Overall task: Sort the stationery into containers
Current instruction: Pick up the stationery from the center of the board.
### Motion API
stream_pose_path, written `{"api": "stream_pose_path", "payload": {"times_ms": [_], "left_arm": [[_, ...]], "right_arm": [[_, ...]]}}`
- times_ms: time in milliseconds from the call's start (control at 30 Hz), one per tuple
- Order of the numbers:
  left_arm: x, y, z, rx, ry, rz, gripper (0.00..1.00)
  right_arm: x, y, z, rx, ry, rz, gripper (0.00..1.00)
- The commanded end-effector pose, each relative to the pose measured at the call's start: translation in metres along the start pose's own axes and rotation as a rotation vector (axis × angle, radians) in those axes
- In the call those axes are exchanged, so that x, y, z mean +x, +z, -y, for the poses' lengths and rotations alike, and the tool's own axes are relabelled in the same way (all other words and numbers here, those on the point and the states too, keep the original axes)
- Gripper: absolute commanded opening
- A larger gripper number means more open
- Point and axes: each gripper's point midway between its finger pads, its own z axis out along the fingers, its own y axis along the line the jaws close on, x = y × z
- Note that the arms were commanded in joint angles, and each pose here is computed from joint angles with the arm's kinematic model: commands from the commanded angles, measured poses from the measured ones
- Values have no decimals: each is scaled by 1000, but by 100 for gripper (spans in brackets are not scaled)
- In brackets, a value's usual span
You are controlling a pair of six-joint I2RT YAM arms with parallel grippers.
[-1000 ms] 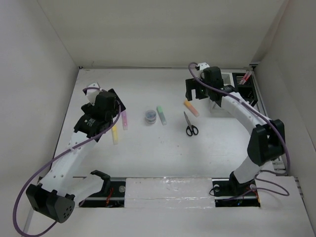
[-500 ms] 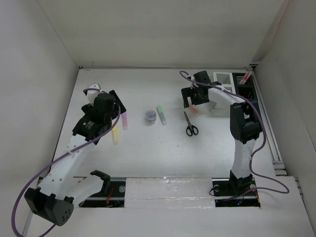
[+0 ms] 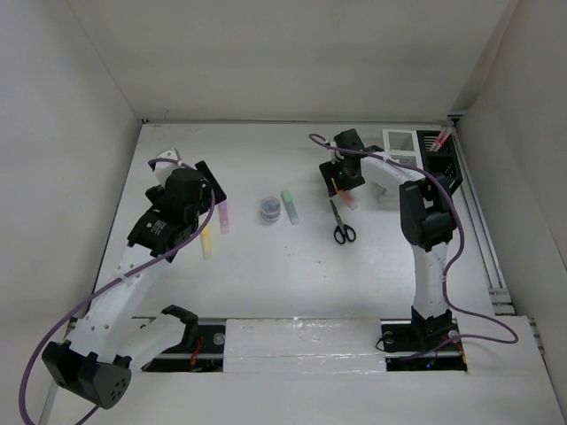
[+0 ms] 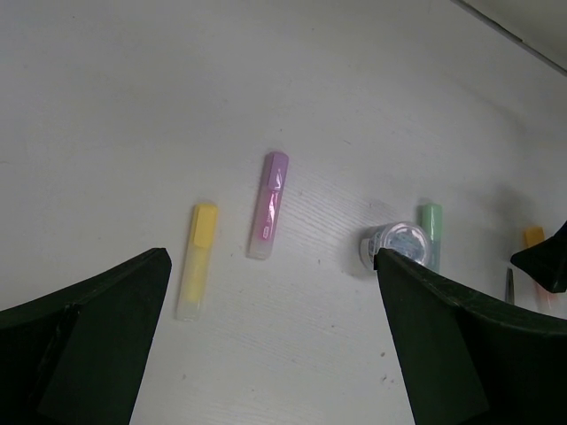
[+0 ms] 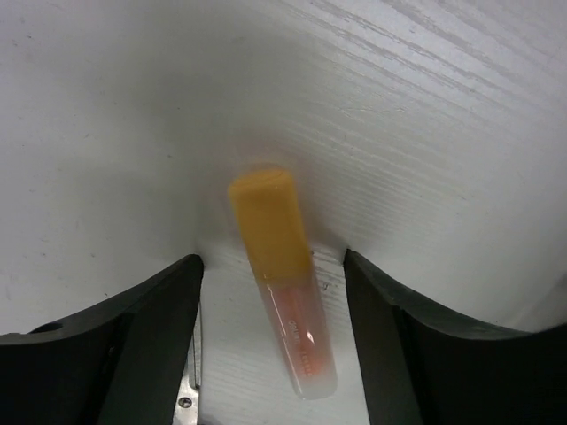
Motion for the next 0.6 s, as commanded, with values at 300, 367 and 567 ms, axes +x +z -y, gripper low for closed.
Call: {"api": "stream_pose_path", "payload": {"times_ms": [300,367,567], "left_arm": [[-6,-4,1,26,-2,27,100],[-8,-4,3,31,-6,34,100],[-7,-4,4,39,-6,27,100]], "right_arm": [[-4,-2,0,32,-40,-20,7],[-16,-6,0,43,-17,19,0],[-98,-63,-12,-20,2,354,0]]}}
